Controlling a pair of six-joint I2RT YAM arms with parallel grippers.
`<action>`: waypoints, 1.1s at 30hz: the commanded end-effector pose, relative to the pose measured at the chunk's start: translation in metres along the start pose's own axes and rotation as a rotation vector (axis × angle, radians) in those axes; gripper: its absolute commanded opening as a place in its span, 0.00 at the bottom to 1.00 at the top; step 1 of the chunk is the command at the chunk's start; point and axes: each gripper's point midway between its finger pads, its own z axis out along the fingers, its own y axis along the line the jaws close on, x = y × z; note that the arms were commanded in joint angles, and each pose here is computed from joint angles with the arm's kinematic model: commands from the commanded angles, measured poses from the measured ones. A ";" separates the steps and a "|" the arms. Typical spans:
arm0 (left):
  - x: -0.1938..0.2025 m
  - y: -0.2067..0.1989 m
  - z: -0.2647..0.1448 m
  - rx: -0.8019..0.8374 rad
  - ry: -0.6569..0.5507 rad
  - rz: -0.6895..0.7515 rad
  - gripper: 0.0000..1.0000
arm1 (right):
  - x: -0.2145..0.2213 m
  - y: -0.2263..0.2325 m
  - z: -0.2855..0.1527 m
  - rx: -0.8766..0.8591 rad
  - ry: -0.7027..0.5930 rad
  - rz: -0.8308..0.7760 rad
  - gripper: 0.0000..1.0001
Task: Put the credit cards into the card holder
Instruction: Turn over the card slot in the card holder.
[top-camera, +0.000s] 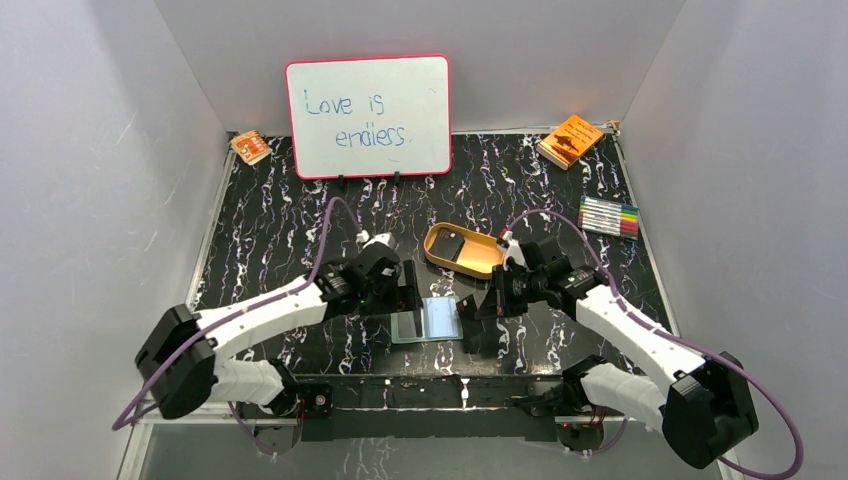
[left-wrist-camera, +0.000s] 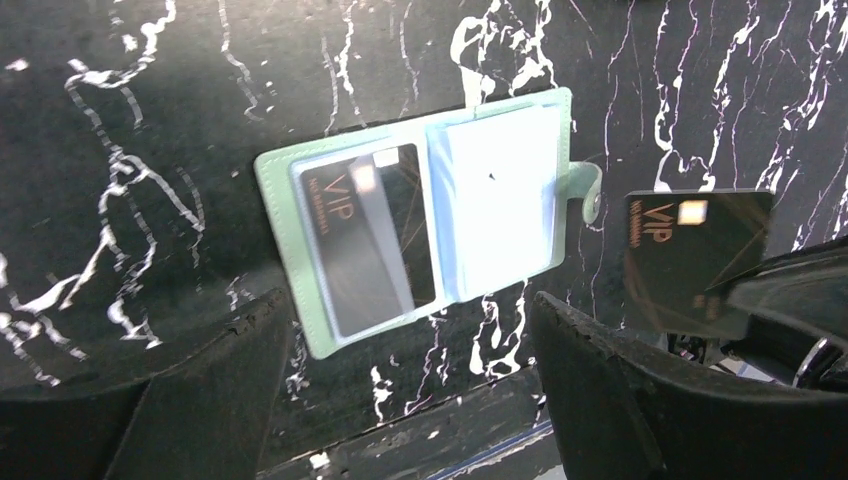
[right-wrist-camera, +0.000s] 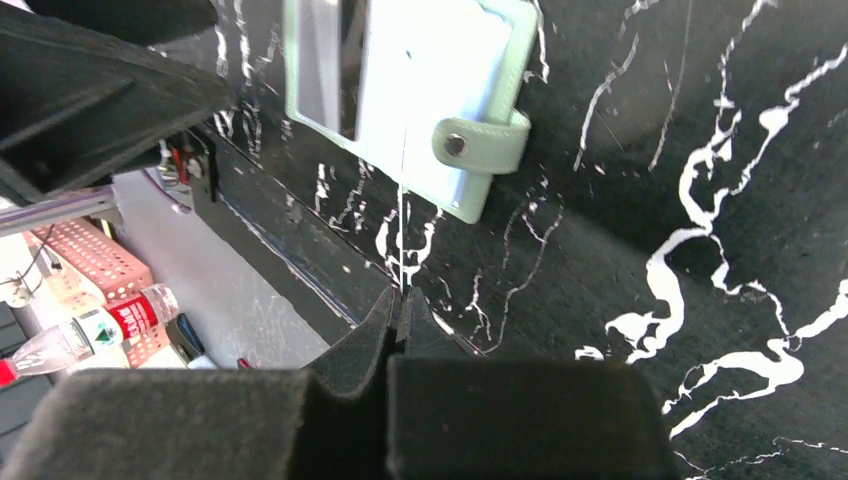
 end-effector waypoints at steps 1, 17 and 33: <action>-0.009 -0.030 0.007 0.054 0.022 0.034 0.84 | -0.006 0.003 0.010 -0.051 -0.045 -0.008 0.00; 0.002 -0.032 0.068 -0.068 0.128 0.057 0.67 | 0.017 -0.010 0.027 -0.063 0.018 0.079 0.00; 0.023 0.000 0.085 -0.186 0.188 0.097 0.43 | 0.026 -0.017 0.032 -0.041 0.054 0.108 0.00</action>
